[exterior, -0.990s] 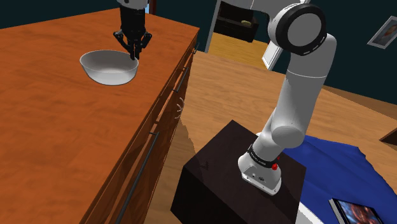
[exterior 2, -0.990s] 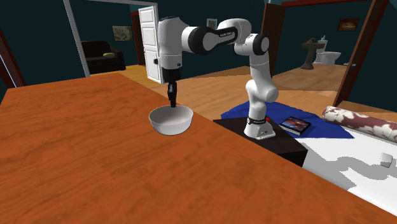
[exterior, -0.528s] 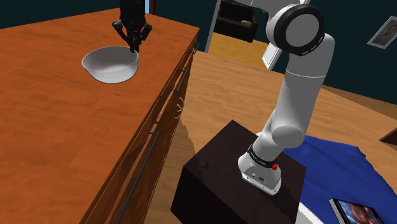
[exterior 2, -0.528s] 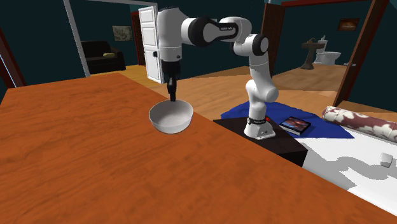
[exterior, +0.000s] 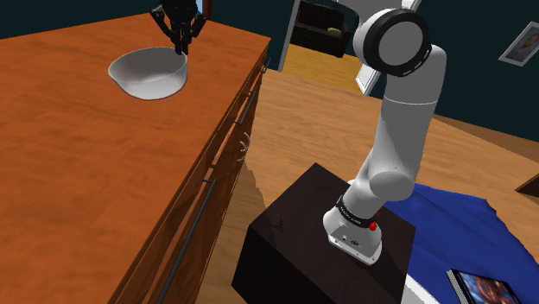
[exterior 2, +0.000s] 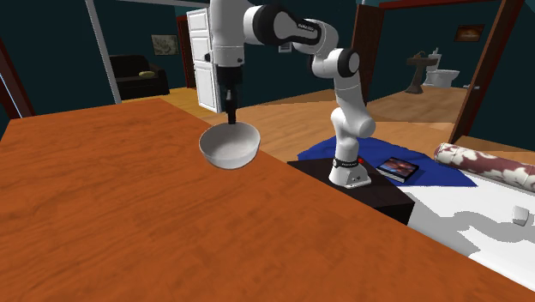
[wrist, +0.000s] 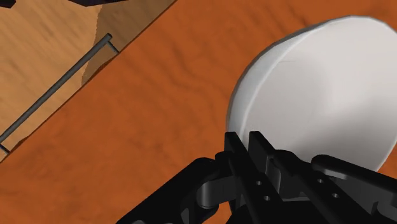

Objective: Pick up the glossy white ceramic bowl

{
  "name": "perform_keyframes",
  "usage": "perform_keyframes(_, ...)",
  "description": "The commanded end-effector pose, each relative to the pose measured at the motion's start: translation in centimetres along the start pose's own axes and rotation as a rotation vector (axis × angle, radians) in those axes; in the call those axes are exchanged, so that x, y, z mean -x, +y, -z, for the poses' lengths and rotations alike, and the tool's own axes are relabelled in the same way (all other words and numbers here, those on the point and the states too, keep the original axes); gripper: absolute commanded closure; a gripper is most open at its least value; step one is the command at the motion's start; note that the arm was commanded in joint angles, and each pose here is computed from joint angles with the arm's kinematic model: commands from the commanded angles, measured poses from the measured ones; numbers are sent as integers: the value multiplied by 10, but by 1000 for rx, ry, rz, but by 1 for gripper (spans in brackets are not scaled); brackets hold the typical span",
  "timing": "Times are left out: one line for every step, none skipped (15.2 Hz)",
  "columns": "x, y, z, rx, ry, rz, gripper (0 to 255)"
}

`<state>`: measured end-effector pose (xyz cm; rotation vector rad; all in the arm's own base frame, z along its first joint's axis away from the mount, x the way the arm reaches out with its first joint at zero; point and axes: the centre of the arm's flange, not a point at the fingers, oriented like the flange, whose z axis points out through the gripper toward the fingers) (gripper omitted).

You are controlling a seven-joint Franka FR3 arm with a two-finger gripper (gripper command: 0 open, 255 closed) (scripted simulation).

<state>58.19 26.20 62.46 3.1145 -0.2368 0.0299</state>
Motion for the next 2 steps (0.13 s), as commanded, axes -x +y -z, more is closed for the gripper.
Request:
perform_keyframes(0, 1, 6, 0, 0, 0, 255)
perform_keyframes(0, 1, 6, 0, 0, 0, 255)
